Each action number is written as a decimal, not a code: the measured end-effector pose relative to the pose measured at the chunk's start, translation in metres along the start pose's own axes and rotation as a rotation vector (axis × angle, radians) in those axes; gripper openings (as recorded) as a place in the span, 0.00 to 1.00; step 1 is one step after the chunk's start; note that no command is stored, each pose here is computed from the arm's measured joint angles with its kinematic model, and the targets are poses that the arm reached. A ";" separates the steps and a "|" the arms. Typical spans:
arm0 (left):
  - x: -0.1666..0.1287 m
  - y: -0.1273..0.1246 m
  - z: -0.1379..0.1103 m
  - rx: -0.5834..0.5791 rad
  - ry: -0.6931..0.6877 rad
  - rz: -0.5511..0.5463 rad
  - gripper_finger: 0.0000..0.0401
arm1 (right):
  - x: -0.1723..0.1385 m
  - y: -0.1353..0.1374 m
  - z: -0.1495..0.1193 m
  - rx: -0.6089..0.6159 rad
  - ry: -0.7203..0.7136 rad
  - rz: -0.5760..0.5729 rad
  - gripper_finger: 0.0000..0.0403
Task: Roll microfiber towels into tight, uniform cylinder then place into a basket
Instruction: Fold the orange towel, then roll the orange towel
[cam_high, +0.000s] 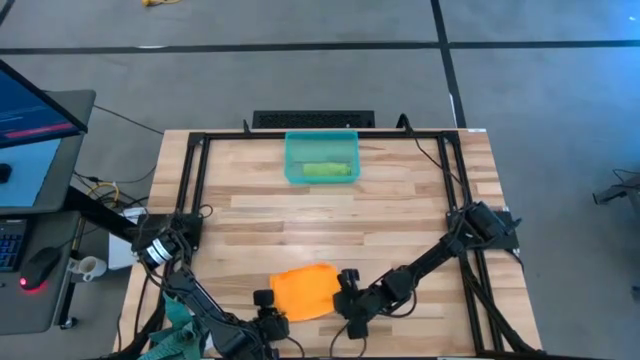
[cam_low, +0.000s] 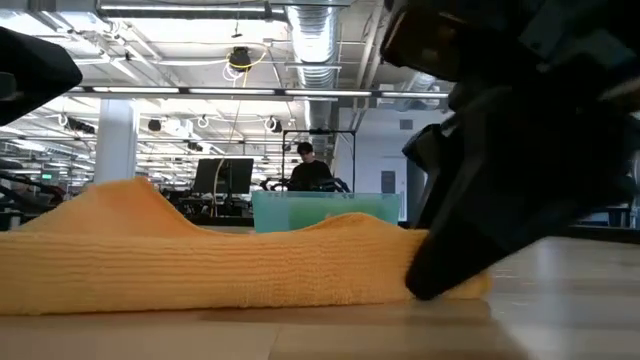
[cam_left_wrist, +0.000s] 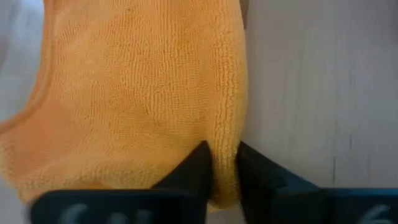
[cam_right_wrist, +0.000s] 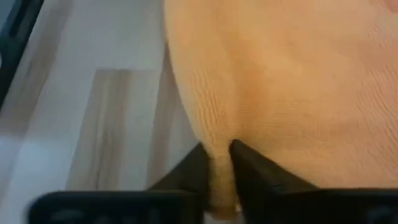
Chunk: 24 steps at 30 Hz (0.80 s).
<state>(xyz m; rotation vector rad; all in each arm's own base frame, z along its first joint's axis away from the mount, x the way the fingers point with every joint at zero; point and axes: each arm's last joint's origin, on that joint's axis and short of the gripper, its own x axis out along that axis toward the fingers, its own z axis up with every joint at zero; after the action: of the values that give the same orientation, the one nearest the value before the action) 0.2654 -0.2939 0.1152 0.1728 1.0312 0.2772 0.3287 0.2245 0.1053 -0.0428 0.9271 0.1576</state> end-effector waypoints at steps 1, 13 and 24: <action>0.000 0.000 0.001 0.001 0.004 -0.004 0.09 | 0.000 0.001 0.001 0.021 0.005 0.016 0.19; -0.014 0.002 0.023 -0.033 0.149 -0.060 0.01 | -0.007 0.021 0.017 0.139 0.068 0.274 0.05; -0.021 0.015 0.049 -0.182 0.423 -0.171 0.01 | -0.009 0.020 0.026 0.364 0.155 0.431 0.02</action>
<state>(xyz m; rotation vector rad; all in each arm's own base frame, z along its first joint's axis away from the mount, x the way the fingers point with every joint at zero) 0.2955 -0.2861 0.1610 -0.1453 1.4236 0.2559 0.3407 0.2460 0.1282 0.4901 1.0989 0.3857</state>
